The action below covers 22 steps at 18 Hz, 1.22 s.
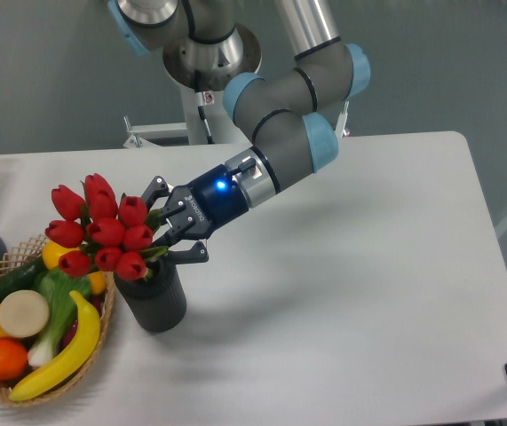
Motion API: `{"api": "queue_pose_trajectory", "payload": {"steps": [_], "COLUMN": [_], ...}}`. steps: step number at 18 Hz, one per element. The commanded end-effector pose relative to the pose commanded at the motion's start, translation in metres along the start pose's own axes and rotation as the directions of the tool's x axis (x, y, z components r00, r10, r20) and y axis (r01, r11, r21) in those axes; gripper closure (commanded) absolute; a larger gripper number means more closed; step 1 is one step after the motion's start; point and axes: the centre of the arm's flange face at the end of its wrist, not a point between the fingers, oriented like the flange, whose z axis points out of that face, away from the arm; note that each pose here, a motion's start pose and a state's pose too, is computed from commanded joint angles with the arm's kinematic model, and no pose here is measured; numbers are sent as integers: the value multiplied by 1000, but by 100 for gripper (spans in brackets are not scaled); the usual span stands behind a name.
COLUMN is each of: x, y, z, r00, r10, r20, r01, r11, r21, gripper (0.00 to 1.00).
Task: Insert the flowers into the vase
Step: 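Push the tulip bunch further down into the vase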
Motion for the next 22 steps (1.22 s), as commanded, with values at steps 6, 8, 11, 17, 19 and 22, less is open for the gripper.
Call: {"api": "queue_pose_trajectory", "payload": {"steps": [6, 8, 11, 17, 19, 22], "x": [9, 10, 12, 9, 8, 5], "y": [14, 16, 19, 22, 24, 27], "z": [-1, -1, -1, -1, -2, -4], "r00": [1000, 999, 999, 999, 999, 999], "r10": [-29, -33, -42, -46, -48, -53], "r20": [2, 1, 0, 1, 2, 7], "r01": [29, 33, 42, 46, 48, 53], "r11": [1000, 999, 999, 999, 999, 999], "r21": [-2, -2, -2, -2, -2, -3], "gripper": [65, 65, 65, 65, 65, 65]}}
